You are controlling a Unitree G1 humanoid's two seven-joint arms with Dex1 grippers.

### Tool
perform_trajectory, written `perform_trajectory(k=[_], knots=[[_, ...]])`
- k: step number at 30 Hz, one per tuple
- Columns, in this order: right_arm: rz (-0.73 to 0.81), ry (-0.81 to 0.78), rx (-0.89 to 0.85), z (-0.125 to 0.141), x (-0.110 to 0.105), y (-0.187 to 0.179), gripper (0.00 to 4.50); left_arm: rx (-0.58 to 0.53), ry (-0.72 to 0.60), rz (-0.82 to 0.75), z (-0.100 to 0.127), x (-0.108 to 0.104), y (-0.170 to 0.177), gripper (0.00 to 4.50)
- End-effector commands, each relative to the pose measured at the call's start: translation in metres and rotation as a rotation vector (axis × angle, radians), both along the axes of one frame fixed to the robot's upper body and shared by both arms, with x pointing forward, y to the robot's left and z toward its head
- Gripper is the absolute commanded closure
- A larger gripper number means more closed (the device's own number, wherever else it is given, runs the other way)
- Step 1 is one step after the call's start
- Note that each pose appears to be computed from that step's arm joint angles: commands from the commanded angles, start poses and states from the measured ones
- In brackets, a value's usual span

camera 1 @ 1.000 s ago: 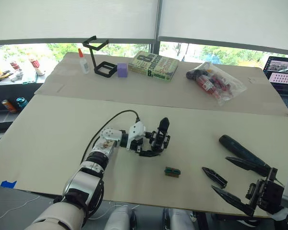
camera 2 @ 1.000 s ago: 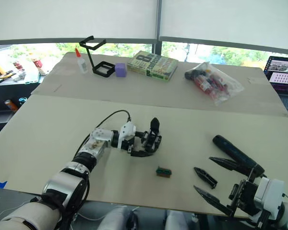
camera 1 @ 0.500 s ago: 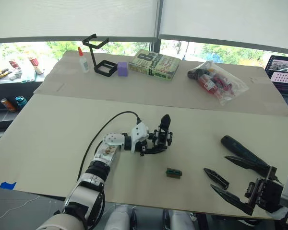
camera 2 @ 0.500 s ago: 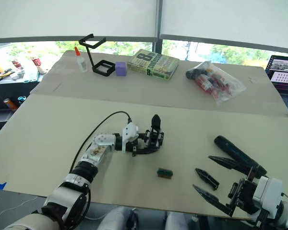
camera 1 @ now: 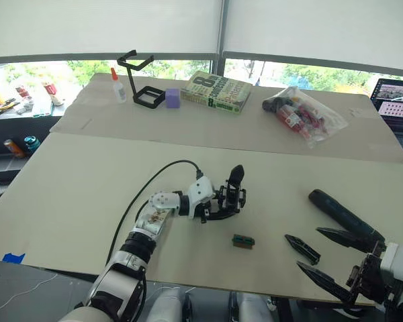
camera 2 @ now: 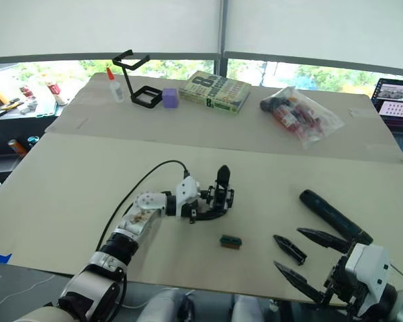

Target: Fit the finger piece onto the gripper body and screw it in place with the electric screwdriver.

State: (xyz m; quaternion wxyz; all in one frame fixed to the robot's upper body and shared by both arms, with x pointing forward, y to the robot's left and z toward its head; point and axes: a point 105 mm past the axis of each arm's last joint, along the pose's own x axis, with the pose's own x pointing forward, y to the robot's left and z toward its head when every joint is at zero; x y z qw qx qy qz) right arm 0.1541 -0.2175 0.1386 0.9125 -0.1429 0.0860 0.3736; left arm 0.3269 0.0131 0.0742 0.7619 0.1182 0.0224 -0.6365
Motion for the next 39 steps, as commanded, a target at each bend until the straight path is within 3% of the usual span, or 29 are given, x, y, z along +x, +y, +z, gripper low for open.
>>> perform_trajectory(k=[1,5,10,13,15,20,24,29,30,35,38,39], knots=[[-0.022,0.112,-0.105,0.002,-0.001,0.0,0.0,0.007,0.01,-0.025,-0.001,-0.007,0.006,0.03],[-0.011,0.188,-0.116,0.009,0.003,-0.003,0.0,0.022,-0.005,-0.011,0.001,-0.006,0.027,0.03],[-0.069,0.356,-0.271,0.002,0.02,-0.022,0.0,0.011,-0.04,-0.007,0.018,-0.006,0.071,0.03],[-0.103,0.416,-0.302,-0.003,0.032,-0.027,0.0,0.028,0.016,-0.071,0.028,-0.02,0.099,0.03],[-0.099,0.467,-0.336,-0.009,0.036,-0.03,0.0,-0.006,0.01,-0.125,0.046,-0.031,0.109,0.03],[-0.095,0.563,-0.387,-0.031,0.045,-0.03,0.0,-0.07,-0.05,-0.242,0.082,-0.064,0.108,0.03],[-0.113,0.574,-0.425,-0.041,0.052,-0.032,0.0,-0.097,-0.065,-0.26,0.092,-0.079,0.101,0.03],[-0.104,0.595,-0.408,-0.052,0.055,-0.024,0.0,-0.114,-0.081,-0.252,0.1,-0.083,0.093,0.03],[-0.101,0.59,-0.4,-0.054,0.056,-0.022,0.52,-0.117,-0.085,-0.249,0.102,-0.082,0.093,0.0],[-0.083,0.574,-0.416,-0.059,0.055,-0.013,2.25,-0.116,-0.083,-0.263,0.109,-0.08,0.092,0.0],[-0.085,0.57,-0.422,-0.058,0.053,-0.013,3.26,-0.108,-0.087,-0.278,0.111,-0.08,0.092,0.0],[-0.078,0.541,-0.423,-0.054,0.054,-0.013,3.4,-0.119,-0.088,-0.272,0.114,-0.079,0.092,0.0]])
